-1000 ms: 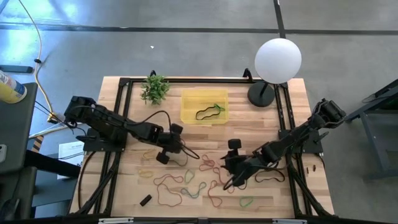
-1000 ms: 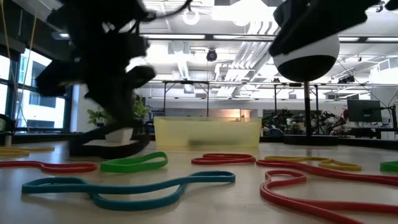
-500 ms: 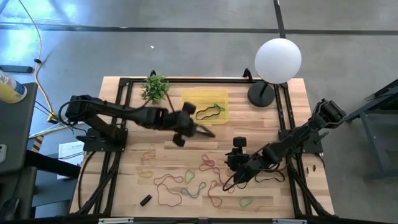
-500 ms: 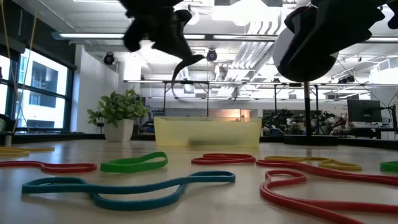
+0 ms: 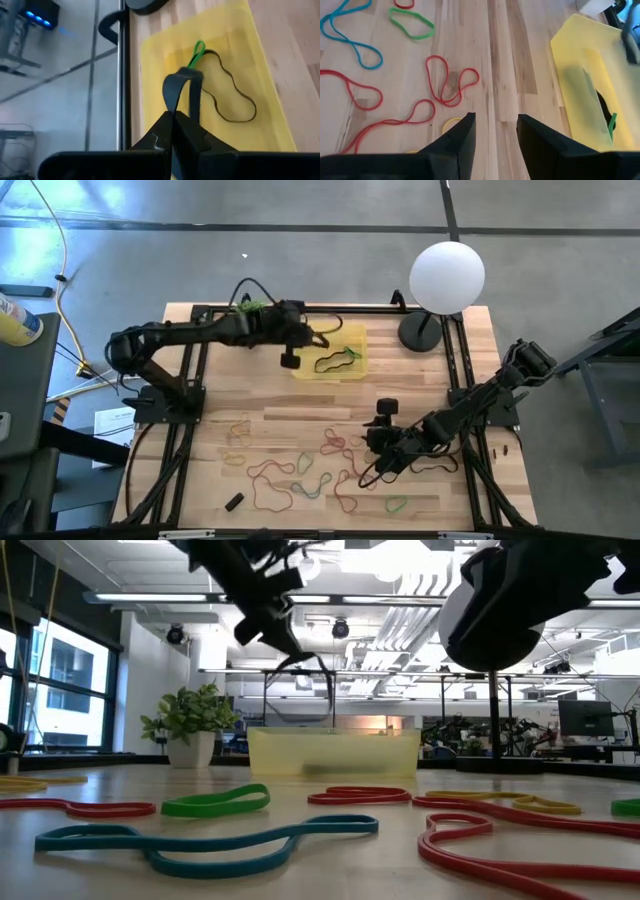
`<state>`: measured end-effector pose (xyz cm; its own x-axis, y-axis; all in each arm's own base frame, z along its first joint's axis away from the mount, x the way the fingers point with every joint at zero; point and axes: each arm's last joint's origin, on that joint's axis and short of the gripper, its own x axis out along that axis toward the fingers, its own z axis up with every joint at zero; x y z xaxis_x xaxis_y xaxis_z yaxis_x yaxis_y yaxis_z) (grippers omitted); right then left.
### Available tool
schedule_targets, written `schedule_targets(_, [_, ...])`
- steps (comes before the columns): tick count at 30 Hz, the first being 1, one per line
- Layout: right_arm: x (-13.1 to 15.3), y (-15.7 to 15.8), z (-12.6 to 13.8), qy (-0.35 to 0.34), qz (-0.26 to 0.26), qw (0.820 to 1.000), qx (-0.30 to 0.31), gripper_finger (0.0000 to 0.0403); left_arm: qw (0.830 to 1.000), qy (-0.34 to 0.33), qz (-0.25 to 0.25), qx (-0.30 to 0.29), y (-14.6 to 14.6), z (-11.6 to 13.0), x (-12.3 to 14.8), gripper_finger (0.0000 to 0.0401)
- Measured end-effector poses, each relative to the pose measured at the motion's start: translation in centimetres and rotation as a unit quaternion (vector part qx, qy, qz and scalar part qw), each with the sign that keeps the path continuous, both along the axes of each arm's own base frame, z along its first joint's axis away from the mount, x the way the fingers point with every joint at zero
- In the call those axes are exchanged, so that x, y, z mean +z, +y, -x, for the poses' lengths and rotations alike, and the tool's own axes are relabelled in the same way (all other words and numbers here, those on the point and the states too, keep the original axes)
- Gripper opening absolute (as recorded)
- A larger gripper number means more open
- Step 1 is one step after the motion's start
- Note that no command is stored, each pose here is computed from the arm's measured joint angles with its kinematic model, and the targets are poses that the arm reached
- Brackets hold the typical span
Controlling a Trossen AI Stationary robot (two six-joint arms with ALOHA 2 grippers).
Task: Pick and place rubber bands into bin
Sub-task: Put the top black rubber band into the yellow bin, then put the top yellow rubber band into the yellow bin
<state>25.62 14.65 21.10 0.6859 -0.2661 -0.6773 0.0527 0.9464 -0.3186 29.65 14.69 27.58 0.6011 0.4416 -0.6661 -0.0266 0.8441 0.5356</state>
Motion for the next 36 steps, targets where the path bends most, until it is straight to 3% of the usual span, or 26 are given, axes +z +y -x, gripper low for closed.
schedule_targets(9, [0.0, -0.2, -0.1, -0.004, 0.01, 1.0, -0.009, 0.0133, 0.999, -0.034, 0.035, -0.018, 2.8, -0.8, -1.8, 0.0])
schedule_targets(20, [0.0, -0.4, -0.1, -0.005, 0.014, 1.0, -0.015, 0.0133, 0.997, -0.009, 0.074, -0.024, 4.6, -3.5, -7.8, 0.0])
schedule_targets(24, [0.0, -0.4, -0.1, -0.005, 0.015, 1.0, -0.015, 0.0133, 0.997, -0.003, 0.079, -0.01, 4.8, -3.7, -8.8, 0.0007])
schedule_targets(30, [0.0, -0.4, -0.1, -0.007, 0.021, 1.0, -0.017, 0.0133, 0.997, 0.0, 0.08, -0.01, 4.8, -3.7, -8.9, 0.0039])
schedule_targets(36, [0.0, -0.4, -0.1, -0.007, 0.021, 1.0, -0.017, 0.0133, 0.997, 0.0, 0.08, -0.01, 4.8, -3.7, -8.9, 0.0098])
